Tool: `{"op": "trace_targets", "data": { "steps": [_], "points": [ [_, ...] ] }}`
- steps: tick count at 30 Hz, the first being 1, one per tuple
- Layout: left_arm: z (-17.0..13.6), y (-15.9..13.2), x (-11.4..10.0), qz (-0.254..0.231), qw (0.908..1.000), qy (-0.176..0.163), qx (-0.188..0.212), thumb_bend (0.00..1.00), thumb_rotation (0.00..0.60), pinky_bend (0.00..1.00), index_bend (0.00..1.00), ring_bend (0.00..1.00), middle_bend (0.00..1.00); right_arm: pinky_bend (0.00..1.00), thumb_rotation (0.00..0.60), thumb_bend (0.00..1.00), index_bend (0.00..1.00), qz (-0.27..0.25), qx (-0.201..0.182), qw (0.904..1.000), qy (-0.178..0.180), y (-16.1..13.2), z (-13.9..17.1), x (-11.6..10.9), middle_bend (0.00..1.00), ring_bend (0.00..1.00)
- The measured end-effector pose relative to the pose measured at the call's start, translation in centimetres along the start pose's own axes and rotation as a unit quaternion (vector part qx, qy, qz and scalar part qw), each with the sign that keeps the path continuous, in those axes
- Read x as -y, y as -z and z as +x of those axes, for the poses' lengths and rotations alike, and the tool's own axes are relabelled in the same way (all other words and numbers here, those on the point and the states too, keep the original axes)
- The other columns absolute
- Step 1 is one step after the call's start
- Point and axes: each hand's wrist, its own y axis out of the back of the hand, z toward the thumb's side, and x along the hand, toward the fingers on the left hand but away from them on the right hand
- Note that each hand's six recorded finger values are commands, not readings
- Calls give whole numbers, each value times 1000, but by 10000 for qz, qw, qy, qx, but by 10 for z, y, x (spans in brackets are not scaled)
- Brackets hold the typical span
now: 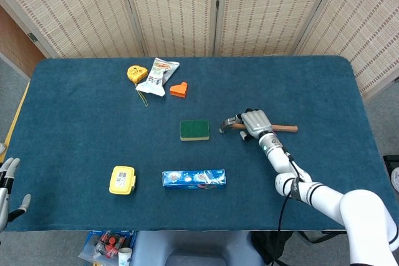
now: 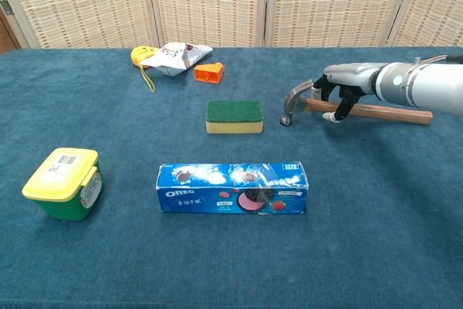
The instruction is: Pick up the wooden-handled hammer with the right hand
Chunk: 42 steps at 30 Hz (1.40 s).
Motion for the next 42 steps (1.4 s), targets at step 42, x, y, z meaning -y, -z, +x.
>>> {"op": "trace_targets", "data": {
  "steps": [42],
  "points": [
    [-2, 10, 6, -33, 9999, 46, -112, 325, 600, 0, 0, 49, 0, 204, 600, 572, 520, -7, -16, 10000, 73, -3, 0, 5, 589, 256]
  ]
}}
